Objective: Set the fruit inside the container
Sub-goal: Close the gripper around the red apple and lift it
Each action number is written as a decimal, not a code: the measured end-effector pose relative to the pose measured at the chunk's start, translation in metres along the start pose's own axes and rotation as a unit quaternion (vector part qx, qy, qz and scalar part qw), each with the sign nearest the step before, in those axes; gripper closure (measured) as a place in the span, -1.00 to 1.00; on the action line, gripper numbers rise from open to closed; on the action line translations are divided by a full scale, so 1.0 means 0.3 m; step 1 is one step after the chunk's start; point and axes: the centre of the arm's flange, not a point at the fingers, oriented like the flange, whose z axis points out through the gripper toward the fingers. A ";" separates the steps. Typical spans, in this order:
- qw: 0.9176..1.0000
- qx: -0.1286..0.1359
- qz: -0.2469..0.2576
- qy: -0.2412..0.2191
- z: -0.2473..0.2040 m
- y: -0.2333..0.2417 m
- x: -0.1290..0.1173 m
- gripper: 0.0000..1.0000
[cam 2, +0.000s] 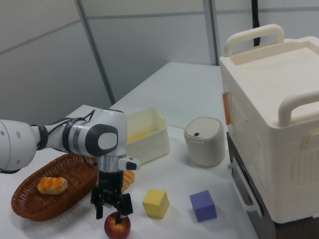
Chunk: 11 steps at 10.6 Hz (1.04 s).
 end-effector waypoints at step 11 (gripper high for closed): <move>1.000 0.002 0.008 -0.029 -0.003 0.062 -0.007 -1.00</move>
